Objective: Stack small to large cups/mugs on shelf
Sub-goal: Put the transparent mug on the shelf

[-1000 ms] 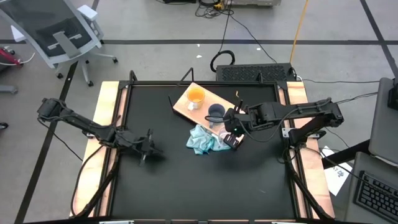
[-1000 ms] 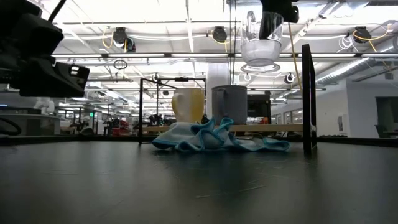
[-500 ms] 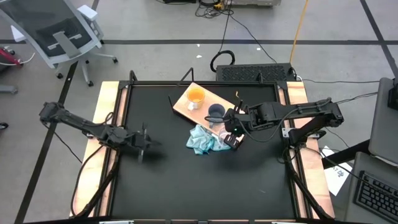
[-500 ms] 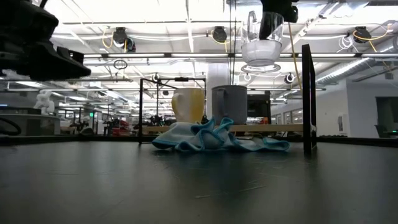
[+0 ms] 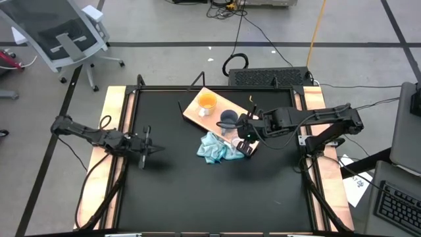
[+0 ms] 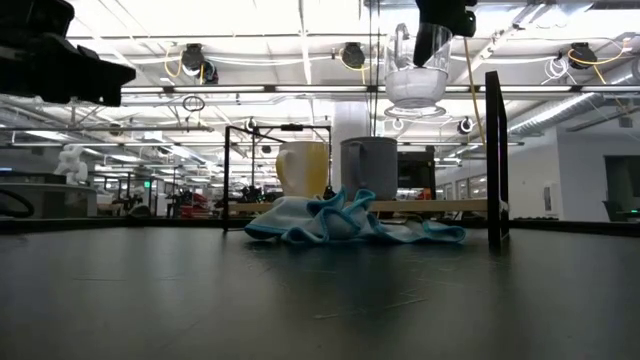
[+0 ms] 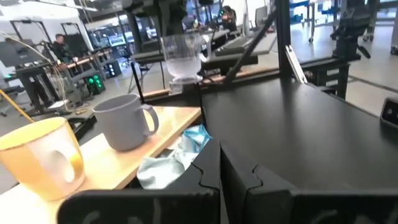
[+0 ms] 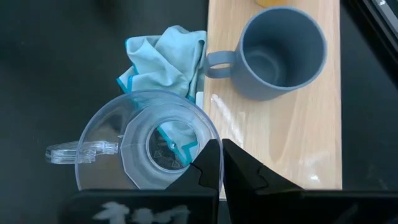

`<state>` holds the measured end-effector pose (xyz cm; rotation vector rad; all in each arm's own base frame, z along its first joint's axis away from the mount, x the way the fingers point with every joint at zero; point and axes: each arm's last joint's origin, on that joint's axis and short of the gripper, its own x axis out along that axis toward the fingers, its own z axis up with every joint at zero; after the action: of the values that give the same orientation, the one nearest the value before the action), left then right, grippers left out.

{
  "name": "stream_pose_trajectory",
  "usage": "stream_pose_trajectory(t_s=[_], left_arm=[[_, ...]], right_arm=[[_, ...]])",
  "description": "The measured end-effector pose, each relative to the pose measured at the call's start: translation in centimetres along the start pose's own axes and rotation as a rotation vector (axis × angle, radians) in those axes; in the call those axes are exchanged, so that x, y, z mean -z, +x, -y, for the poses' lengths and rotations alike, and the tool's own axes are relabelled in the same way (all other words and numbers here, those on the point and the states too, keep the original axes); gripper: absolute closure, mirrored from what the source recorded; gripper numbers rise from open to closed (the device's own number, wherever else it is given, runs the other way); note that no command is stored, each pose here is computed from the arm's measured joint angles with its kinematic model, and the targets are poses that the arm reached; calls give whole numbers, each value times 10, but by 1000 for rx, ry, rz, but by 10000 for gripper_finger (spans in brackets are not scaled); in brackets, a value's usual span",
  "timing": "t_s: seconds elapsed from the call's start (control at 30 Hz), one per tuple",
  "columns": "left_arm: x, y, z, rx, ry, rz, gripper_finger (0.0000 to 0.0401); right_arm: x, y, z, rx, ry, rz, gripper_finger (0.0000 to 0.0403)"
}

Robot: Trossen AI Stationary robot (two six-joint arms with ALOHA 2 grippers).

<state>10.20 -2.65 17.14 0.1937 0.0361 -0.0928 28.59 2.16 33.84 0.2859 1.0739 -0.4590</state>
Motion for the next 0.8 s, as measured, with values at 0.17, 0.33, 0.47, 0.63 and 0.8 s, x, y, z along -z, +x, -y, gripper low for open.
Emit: stream_pose_trajectory(t_s=[0.17,0.33,0.47,0.63,0.8], left_arm=[[1,-3,0,21,-1,2,395],[5,-3,1,28,8,-44,395],[6,-3,1,28,6,-55,399],[6,-3,1,27,7,-55,383],[6,-3,1,27,10,-55,381]], right_arm=[[-2,1,4,8,14,-1,403],[-7,4,15,31,52,-14,403],[-8,6,27,74,106,-57,403],[-7,8,39,120,147,-106,403],[-8,10,41,119,166,-96,403]])
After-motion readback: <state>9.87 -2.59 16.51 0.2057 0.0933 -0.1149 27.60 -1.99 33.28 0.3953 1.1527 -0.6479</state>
